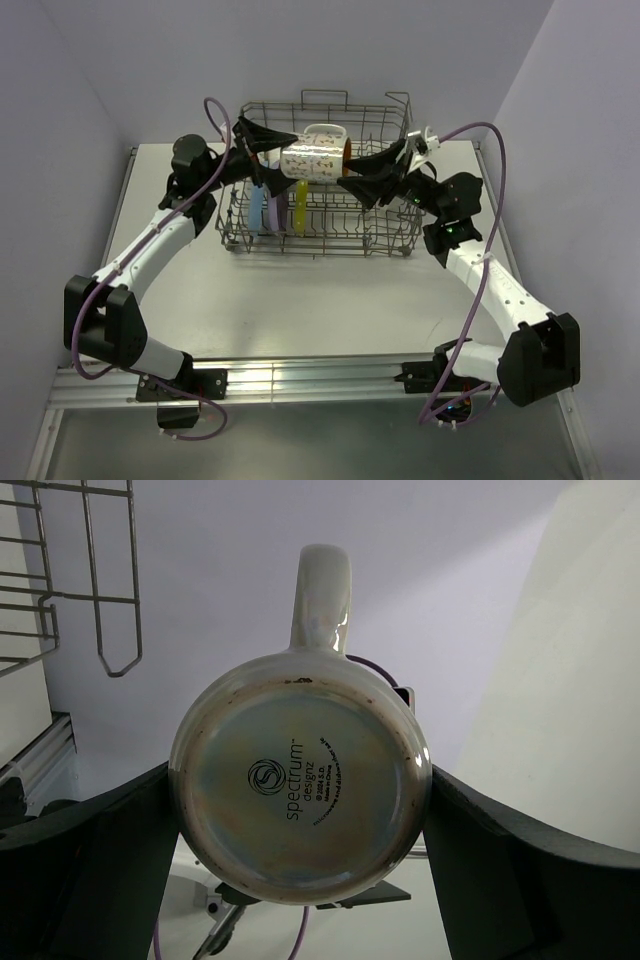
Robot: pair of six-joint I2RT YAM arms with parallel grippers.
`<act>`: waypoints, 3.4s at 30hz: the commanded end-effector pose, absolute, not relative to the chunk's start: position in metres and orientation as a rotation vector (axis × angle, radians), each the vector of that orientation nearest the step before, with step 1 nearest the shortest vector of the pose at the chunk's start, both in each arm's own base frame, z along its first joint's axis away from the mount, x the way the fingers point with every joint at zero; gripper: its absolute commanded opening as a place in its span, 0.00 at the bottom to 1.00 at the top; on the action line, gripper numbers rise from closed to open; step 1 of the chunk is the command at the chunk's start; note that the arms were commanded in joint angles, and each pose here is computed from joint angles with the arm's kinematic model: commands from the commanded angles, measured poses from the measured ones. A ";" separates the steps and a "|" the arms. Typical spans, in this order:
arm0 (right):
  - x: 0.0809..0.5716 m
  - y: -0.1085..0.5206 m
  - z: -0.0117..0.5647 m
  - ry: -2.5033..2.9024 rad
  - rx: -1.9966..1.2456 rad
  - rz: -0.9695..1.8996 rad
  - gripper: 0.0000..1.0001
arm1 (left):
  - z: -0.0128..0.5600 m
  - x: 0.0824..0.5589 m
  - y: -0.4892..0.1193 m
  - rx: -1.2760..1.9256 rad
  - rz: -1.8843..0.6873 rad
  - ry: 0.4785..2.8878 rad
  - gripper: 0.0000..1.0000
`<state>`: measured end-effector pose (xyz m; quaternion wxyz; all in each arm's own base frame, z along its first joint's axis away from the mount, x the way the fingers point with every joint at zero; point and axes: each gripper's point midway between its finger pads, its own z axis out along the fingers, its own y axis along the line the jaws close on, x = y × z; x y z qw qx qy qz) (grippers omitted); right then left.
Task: Load the mixed dishes into the dish rack
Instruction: Pass the cup from the right arm to the left, then place the cup upside down on the dish rack
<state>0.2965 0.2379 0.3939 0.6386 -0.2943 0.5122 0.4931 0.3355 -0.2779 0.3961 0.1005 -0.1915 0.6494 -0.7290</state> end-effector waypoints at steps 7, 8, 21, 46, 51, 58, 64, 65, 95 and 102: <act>0.290 0.223 0.412 1.130 -0.671 1.083 0.59 | 0.449 0.317 -0.265 -0.302 -2.195 1.745 0.00; 0.290 0.222 0.411 1.131 -0.672 1.081 0.59 | 0.448 0.318 -0.265 -0.303 -2.194 1.747 0.00; 0.293 0.208 0.407 1.157 -0.652 1.045 0.59 | 0.445 0.324 -0.258 -0.312 -2.181 1.744 0.00; 0.297 0.181 0.404 1.199 -0.592 0.976 0.59 | 0.437 0.348 -0.256 -0.310 -2.171 1.749 0.00; 0.301 0.172 0.401 1.213 -0.562 0.958 0.59 | 0.431 0.356 -0.259 -0.315 -2.134 1.787 0.00; 0.308 0.159 0.400 1.225 -0.532 0.923 0.59 | 0.423 0.374 -0.266 -0.321 -2.076 1.826 0.00; 0.313 0.150 0.397 1.243 -0.500 0.899 0.59 | 0.432 0.386 -0.280 -0.272 -2.026 1.838 0.00; 0.313 0.148 0.399 1.241 -0.497 0.896 0.59 | 0.427 0.389 -0.282 -0.272 -2.003 1.862 0.00; 0.340 0.102 0.406 1.286 -0.345 0.813 0.59 | 0.378 0.419 -0.361 -0.150 -1.775 2.076 0.00; 0.343 0.100 0.399 1.307 -0.335 0.809 0.59 | 0.366 0.422 -0.380 -0.125 -1.748 2.111 0.00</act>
